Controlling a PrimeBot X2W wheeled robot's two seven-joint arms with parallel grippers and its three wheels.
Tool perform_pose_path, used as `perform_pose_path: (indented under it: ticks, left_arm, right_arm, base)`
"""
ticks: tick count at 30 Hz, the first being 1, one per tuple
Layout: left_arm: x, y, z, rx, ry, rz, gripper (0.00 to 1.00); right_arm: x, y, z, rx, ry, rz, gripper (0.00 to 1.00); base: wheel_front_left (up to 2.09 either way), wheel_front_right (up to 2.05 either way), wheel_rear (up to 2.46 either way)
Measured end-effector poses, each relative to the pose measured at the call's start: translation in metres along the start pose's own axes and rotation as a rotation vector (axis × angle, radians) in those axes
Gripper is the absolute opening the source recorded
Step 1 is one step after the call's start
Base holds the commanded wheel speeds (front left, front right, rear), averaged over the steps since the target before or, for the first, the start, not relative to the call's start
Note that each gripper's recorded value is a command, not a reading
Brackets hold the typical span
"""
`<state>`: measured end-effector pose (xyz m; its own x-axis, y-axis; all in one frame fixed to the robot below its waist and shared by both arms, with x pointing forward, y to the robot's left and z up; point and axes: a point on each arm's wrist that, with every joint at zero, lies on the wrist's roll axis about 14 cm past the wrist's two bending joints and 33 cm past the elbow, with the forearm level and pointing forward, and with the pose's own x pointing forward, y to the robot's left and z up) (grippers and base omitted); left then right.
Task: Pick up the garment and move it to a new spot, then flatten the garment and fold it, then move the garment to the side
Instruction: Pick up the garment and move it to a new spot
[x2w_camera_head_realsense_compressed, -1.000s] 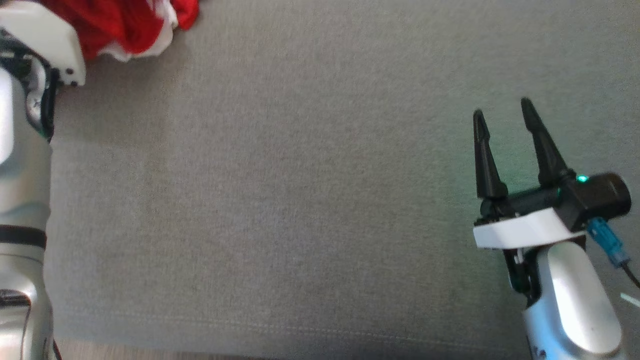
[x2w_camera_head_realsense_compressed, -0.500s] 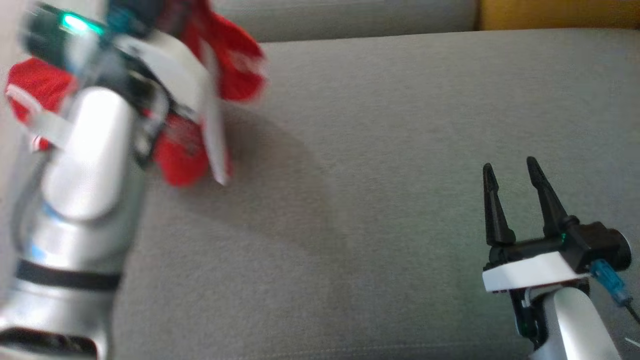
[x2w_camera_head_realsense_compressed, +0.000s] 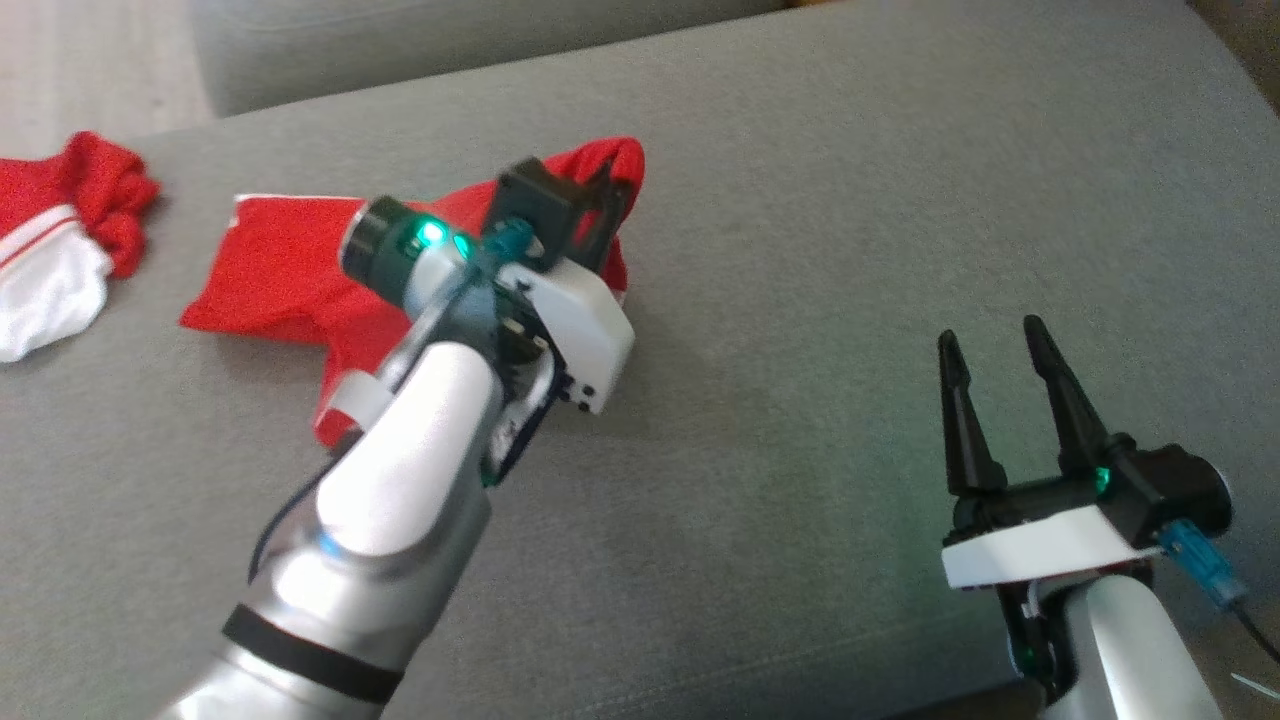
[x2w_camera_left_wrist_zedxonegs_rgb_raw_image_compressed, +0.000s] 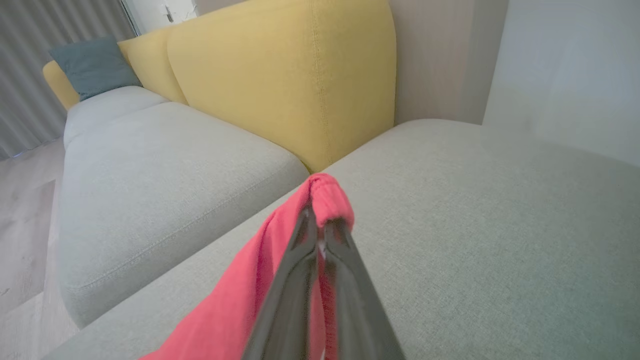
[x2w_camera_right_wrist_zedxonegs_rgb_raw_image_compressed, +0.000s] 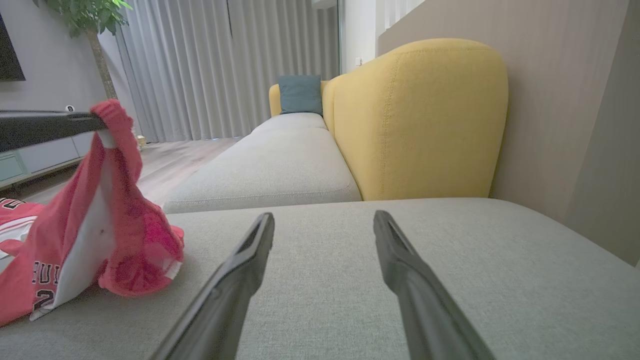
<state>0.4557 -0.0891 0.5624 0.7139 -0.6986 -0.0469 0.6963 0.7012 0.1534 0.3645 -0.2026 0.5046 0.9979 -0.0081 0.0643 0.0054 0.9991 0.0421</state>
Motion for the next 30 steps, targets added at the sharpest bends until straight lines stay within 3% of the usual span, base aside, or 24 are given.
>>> perform_pose_path:
  ticks: [10, 11, 12, 13, 30]
  left_arm:
    - [0.022, -0.072, -0.058, -0.066, 0.091, -0.174, 0.0]
    - [0.022, -0.076, -0.063, -0.067, 0.098, -0.182, 0.07]
    - [0.022, -0.079, -0.068, -0.065, 0.103, -0.188, 0.49]
    - [0.023, -0.081, -0.072, -0.058, 0.106, -0.193, 0.98]
    - [-0.015, -0.03, -0.09, -0.113, 0.075, -0.001, 1.0]
  right_arm:
    - [-0.002, -0.022, -0.009, 0.002, 0.036, -0.069, 1.0]
    - [-0.003, -0.023, -0.011, 0.004, 0.041, -0.074, 1.0]
    - [-0.003, -0.024, -0.012, 0.004, 0.047, -0.078, 1.0]
    - [-0.003, -0.025, -0.014, 0.004, 0.051, -0.079, 1.0]
    - [0.025, 0.001, -0.008, 0.012, 0.014, 0.008, 1.0]
  base:
    - [0.0, 0.0, 0.0]
    - [0.0, 0.0, 0.0]
    - [0.0, 0.0, 0.0]
    - [0.0, 0.0, 0.0]
    - [0.0, 0.0, 0.0]
